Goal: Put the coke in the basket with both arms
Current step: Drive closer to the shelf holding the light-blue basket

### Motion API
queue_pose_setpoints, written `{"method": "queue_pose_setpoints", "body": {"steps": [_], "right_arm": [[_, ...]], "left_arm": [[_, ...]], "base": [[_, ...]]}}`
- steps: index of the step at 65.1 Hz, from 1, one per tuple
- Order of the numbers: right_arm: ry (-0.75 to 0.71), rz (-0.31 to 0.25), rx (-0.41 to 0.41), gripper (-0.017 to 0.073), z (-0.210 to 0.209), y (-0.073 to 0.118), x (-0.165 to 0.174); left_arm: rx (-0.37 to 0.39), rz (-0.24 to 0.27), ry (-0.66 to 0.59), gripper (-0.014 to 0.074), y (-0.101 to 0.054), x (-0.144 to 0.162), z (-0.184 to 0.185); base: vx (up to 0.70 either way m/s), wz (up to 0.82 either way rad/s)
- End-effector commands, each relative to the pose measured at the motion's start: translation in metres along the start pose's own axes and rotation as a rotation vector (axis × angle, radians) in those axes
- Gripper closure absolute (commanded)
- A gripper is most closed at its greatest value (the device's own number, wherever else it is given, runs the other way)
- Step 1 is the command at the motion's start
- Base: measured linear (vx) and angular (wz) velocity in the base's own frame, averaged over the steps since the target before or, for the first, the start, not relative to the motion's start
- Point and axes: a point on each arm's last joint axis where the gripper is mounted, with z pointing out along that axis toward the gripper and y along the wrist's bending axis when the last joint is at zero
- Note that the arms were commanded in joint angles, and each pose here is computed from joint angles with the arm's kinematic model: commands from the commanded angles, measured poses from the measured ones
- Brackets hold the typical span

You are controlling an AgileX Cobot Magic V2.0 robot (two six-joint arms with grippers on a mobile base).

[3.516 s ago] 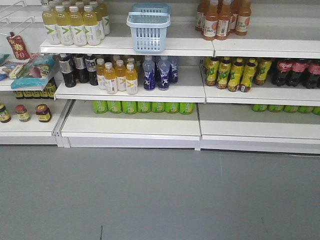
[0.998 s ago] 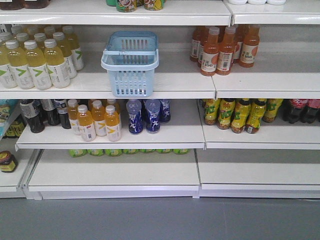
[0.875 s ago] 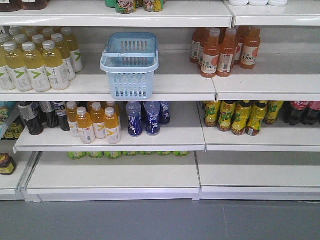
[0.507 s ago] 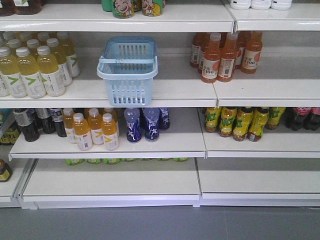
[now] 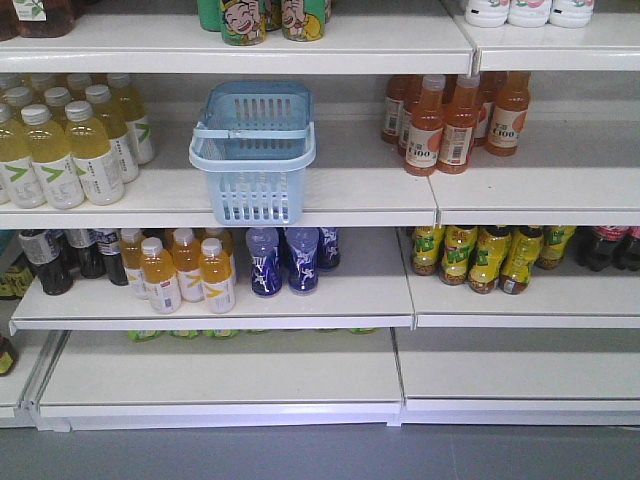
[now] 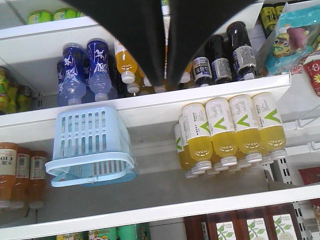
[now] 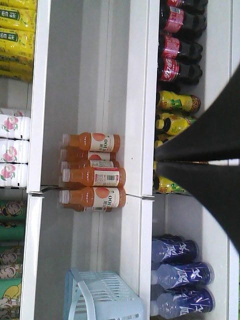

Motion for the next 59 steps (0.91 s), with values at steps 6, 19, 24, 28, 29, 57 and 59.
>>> {"method": "queue_pose_setpoints", "body": {"steps": [6,19,24,28,29,57,59], "right_arm": [[-0.077,-0.009,0.008,0.0568,-0.0011,-0.0003,-0.0037],[-0.077,-0.009,0.008,0.0568,-0.0011,-0.0003,-0.0037],[-0.077,-0.009,0.008,0.0568,-0.0011,-0.0003,-0.0037],[-0.077,-0.009,0.008,0.0568,-0.0011,-0.0003,-0.0037],[-0.077,-0.009,0.008,0.0568,-0.0011,-0.0003,-0.0037],[-0.077,-0.009,0.008,0.0568,-0.0011,-0.0003,-0.0037],[-0.077,-0.009,0.008,0.0568,-0.0011,-0.0003,-0.0037]], "left_arm": [[0.001,-0.009,-0.091,0.0600,0.0000,-0.0079,-0.0017],[0.001,-0.009,-0.091,0.0600,0.0000,-0.0079,-0.0017],[0.001,-0.009,-0.091,0.0600,0.0000,-0.0079,-0.0017],[0.001,-0.009,-0.091,0.0600,0.0000,-0.0079,-0.0017],[0.001,-0.009,-0.091,0.0600,0.0000,-0.0079,-0.0017],[0.001,-0.009,-0.091,0.0600,0.0000,-0.0079,-0.0017],[0.001,-0.009,-0.091,0.0600,0.0000,-0.0079,-0.0017]], "base": [[0.06,0.00],[0.06,0.00],[0.06,0.00],[0.06,0.00],[0.06,0.00],[0.07,0.00],[0.08,0.00]]}}
